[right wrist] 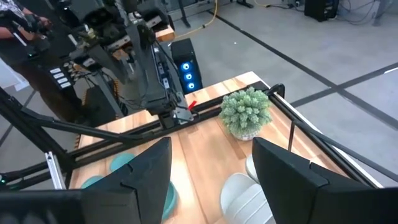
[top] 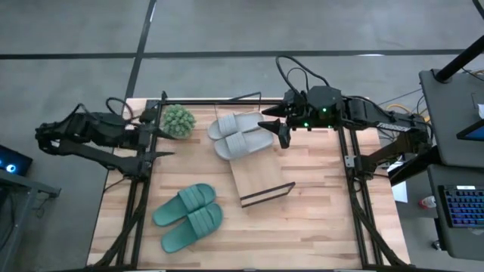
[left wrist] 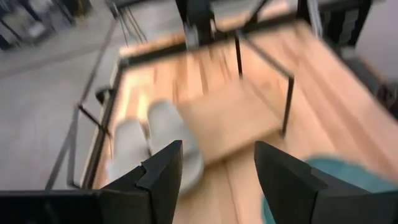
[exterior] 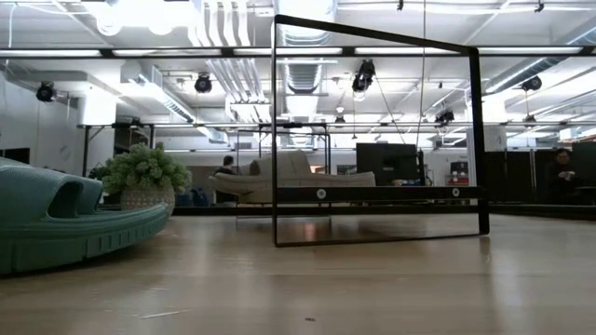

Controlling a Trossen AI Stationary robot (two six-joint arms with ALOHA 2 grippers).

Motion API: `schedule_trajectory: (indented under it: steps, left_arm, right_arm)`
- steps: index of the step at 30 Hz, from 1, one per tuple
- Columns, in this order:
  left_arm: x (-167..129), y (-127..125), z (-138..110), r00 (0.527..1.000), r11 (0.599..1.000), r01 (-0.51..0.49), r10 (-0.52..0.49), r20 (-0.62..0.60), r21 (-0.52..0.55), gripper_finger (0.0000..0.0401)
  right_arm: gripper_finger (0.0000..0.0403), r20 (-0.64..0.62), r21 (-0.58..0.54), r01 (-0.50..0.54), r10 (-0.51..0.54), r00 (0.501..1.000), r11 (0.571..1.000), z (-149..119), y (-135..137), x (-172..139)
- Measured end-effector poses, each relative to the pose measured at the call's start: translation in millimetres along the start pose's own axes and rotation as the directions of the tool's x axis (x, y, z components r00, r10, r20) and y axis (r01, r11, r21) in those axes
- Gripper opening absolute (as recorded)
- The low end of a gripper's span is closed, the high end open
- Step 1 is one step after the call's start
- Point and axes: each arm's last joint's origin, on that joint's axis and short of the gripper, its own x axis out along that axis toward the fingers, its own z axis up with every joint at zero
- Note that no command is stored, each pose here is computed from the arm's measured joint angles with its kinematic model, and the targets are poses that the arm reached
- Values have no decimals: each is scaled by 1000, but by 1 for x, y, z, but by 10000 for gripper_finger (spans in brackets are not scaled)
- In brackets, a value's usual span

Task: Pick and place slides into the shelf
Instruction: Put the top green slipper on the shelf

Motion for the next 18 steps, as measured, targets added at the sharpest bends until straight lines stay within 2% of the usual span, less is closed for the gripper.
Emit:
schedule_trajectory:
  steps: [5,13,16,18]
  left_arm:
    - [14,-4,-6,988,999,28,-25,-151,17,185]
    - [31,-9,-11,953,996,85,-74,-293,27,185]
    - [32,-11,-17,922,990,69,-112,-370,-126,185]
    - [37,-13,-21,898,966,26,-135,-419,-256,185]
  right_arm:
    - [215,-19,-17,6,-6,1000,1000,-2,-1,1]
    - [215,-19,-17,6,-6,1000,1000,-2,-1,1]
    - [215,-19,-18,6,-6,1000,1000,-2,-1,1]
    - [215,-19,-22,6,-7,1000,1000,-2,-1,1]
